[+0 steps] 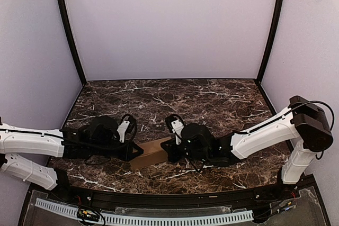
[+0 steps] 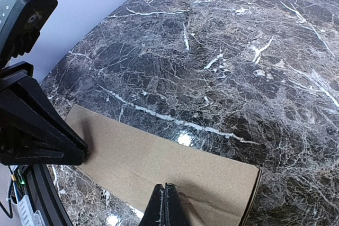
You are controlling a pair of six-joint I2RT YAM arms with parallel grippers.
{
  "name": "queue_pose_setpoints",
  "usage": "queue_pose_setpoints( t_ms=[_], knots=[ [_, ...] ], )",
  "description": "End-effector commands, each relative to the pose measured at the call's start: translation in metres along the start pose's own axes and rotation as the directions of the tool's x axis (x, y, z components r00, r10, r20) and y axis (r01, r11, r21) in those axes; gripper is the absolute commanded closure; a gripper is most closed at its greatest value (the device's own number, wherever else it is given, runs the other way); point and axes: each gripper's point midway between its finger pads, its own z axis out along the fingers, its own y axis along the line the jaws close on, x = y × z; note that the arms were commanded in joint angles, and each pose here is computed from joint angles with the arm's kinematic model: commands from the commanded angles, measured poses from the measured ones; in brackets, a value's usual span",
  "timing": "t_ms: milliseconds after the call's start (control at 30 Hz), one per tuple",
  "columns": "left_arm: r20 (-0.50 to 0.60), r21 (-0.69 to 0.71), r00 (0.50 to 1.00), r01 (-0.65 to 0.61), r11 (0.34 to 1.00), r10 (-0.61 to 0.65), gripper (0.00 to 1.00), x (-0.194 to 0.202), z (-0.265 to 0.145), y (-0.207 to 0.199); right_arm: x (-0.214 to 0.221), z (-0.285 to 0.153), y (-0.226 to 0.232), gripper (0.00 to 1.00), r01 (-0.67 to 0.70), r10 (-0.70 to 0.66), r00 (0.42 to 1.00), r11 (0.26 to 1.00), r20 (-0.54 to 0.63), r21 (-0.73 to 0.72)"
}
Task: Fold the paper box
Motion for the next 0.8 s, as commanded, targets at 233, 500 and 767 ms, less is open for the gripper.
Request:
queue_pose_setpoints(
  t_ms=[233, 500, 767],
  knots=[
    [-0.071, -0.105, 0.997, -0.002, 0.994, -0.006, 0.94, 0.031, -0.002, 0.032, 0.03, -0.009, -0.007, 1.0, 0.055, -0.052, 0.991, 0.998, -0.123, 0.025],
    [0.02, -0.102, 0.998, -0.052, 0.993, 0.054, 0.84, -0.008, -0.022, 0.013, 0.003, -0.03, 0.012, 1.0, 0.086, -0.088, 0.994, 0.996, -0.068, -0.033],
    [0.086, -0.127, 0.986, -0.134, 0.983, 0.145, 0.8, -0.043, -0.042, -0.004, 0.016, -0.054, 0.02, 1.0, 0.054, -0.058, 0.996, 0.997, -0.071, -0.059]
  ],
)
